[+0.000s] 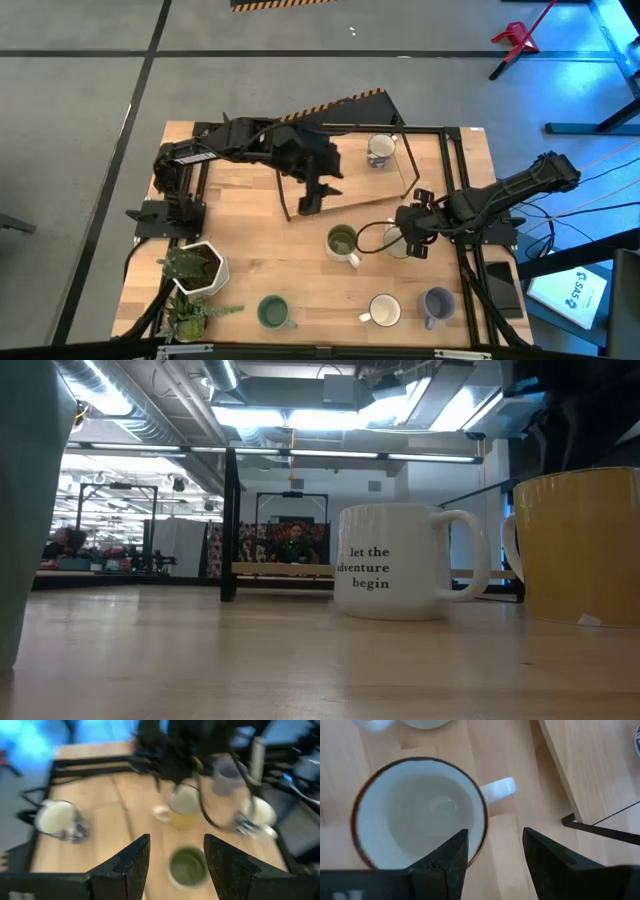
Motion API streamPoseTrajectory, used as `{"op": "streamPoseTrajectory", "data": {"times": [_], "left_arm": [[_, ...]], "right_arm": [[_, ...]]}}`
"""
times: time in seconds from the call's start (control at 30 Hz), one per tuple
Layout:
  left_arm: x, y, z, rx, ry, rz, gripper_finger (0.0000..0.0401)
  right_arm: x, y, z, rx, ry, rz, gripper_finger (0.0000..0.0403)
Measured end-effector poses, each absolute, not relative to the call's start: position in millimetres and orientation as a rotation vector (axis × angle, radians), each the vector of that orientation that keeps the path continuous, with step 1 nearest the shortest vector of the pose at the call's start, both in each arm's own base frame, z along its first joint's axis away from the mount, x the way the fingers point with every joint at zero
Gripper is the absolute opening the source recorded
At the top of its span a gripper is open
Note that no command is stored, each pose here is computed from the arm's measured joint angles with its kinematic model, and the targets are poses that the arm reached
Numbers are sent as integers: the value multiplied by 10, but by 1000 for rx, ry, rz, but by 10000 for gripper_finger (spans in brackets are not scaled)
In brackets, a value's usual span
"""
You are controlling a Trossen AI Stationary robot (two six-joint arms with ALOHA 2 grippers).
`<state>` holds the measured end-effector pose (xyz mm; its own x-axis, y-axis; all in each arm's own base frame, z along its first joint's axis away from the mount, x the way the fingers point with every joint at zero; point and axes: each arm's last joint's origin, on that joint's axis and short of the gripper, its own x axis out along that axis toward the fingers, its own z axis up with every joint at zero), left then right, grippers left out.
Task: Place coffee mugs
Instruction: Put the yellow mug on the shelf
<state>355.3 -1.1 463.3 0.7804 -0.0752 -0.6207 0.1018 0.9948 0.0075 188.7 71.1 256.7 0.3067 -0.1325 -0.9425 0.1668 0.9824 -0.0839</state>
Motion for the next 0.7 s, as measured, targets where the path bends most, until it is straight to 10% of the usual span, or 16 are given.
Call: {"op": "streamPoseTrajectory", "data": {"times": [0.7], "left_arm": [[4419, -25, 3931, 193, 668, -194, 181]], "right_arm": [[1186, 974, 2842, 322, 1042, -370, 175]]}}
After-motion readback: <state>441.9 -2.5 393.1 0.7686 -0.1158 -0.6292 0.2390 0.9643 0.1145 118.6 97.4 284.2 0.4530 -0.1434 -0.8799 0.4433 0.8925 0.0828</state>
